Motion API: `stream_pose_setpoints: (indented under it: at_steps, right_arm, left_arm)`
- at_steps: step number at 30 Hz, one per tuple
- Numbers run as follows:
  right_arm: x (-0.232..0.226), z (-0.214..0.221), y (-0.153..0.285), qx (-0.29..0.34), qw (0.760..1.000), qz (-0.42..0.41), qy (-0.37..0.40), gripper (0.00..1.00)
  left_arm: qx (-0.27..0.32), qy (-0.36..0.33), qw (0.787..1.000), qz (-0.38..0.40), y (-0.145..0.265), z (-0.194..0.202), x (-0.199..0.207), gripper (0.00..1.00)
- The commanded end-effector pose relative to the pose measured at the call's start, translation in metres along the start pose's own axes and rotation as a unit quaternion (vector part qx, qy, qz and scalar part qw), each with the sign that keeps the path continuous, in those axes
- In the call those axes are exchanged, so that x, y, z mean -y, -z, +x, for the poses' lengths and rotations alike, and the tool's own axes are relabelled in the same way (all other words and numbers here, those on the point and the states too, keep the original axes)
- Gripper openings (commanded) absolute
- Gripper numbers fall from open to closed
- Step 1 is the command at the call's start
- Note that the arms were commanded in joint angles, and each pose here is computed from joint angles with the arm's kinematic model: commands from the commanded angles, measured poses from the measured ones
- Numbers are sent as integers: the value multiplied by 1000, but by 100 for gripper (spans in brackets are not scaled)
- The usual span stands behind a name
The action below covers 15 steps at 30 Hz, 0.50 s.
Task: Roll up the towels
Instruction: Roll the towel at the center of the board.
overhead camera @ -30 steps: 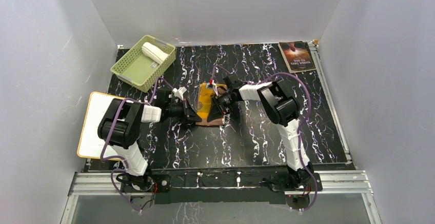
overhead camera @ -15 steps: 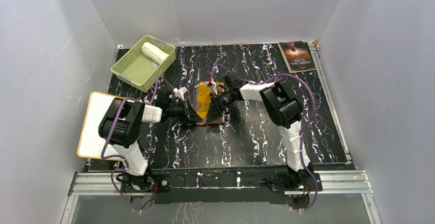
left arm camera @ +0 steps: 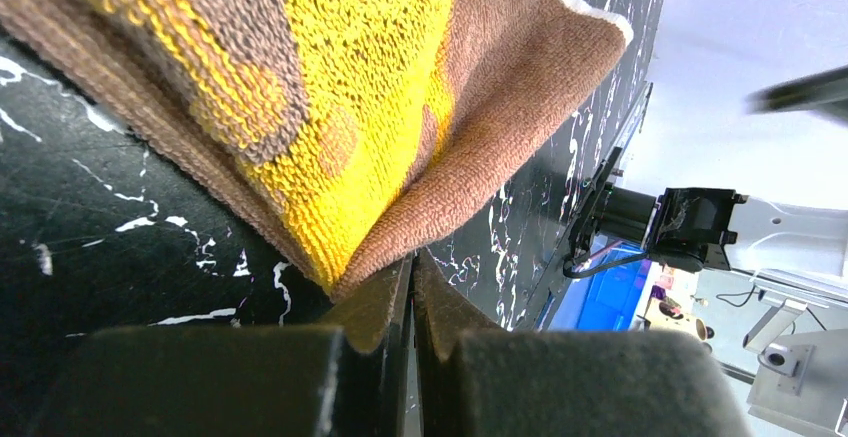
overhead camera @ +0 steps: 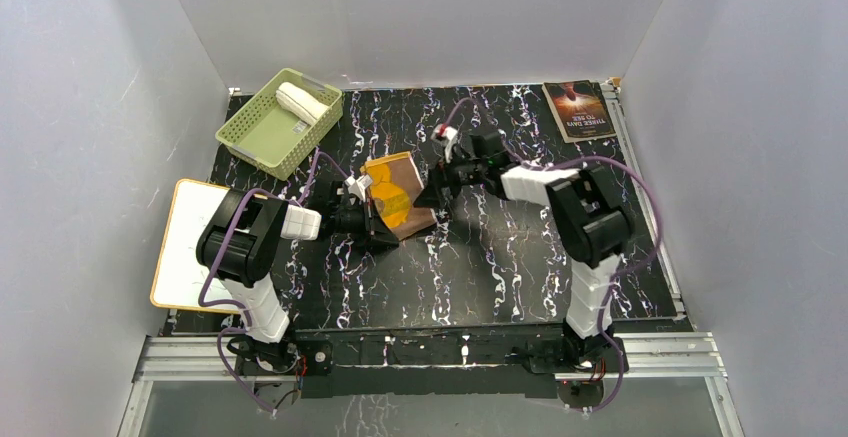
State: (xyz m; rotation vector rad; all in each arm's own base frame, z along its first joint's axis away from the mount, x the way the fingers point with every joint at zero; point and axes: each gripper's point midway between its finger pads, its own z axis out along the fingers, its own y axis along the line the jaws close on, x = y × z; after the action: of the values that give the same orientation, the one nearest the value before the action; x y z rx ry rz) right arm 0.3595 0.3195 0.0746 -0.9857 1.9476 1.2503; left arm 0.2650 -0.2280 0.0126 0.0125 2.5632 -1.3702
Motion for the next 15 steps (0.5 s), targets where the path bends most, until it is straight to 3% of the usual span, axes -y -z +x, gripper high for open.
stream_pose_setpoints:
  at_steps: [1, 2, 5, 7, 9, 11, 13, 15]
  right_arm:
    - [-20, -114, 44, 200, 977, 70, 41, 98]
    - [-20, -114, 47, 205, 977, 58, -10, 98]
    - [-29, -115, 36, 159, 984, -42, -61, 98]
    - [-31, -120, 36, 168, 985, -5, -38, 98]
    - [-36, -122, 44, 194, 968, 137, 75, 98]
    - [-52, -113, 47, 185, 912, 273, 243, 98]
    - [-67, -85, 44, 153, 873, 311, 343, 98]
    - [-74, -48, 37, 97, 848, 310, 419, 98]
  left_arm:
    - [-7, 19, 998, -64, 0, 14, -32, 0]
    - [-5, 17, 998, -62, 0, 12, -31, 0]
    - [-2, 12, 998, -60, 1, 9, -28, 0]
    - [3, 6, 998, -59, 2, 5, -24, 0]
    - [6, 3, 998, -60, 4, 2, -22, 0]
    - [6, 0, 998, -64, 6, 0, -20, 0]
    - [5, -3, 997, -71, 7, -1, -20, 0]
    - [3, -6, 997, -76, 8, -2, -21, 0]
